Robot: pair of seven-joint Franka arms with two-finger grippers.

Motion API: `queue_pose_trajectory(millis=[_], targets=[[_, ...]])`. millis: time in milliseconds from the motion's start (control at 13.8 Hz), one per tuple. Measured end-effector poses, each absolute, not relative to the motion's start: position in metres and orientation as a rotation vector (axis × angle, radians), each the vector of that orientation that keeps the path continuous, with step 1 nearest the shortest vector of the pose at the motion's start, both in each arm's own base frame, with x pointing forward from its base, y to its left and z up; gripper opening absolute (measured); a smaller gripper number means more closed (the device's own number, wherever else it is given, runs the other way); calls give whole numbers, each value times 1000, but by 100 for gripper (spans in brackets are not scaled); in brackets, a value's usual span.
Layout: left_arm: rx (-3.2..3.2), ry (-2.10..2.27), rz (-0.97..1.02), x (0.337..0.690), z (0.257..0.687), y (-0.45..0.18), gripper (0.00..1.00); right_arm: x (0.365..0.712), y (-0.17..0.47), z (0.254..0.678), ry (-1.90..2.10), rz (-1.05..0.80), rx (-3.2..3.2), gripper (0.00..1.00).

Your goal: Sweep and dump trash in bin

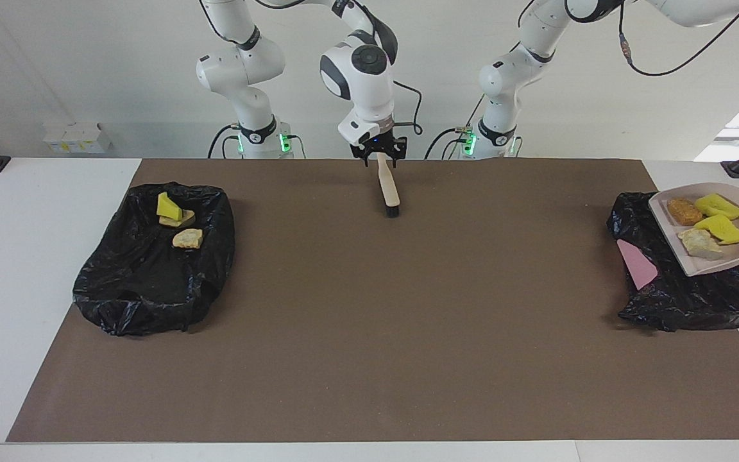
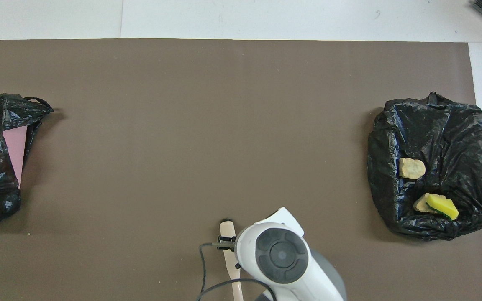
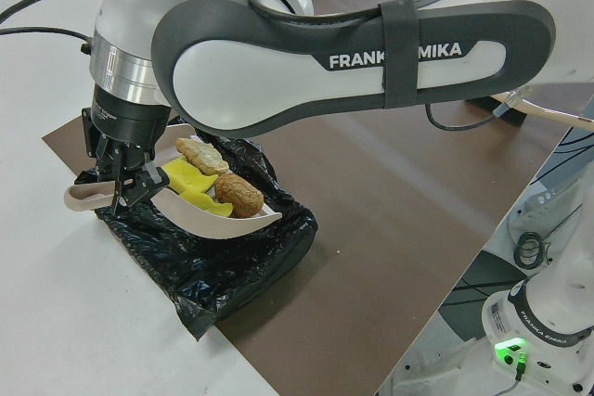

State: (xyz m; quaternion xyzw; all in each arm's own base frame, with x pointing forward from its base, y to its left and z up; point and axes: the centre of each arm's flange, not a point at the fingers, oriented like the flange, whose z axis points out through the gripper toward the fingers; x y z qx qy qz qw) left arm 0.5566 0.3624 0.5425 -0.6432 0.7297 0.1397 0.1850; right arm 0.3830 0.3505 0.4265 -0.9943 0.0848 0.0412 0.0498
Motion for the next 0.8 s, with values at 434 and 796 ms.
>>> queue_pose_trajectory(millis=[434, 796], targets=[[-1678, 1908, 662, 573, 542, 347, 32, 497, 259, 503, 389, -150, -3058, 100], [-1517, 1790, 842, 583, 537, 307, 32, 539, 186, 571, 311, -234, -3057, 100]])
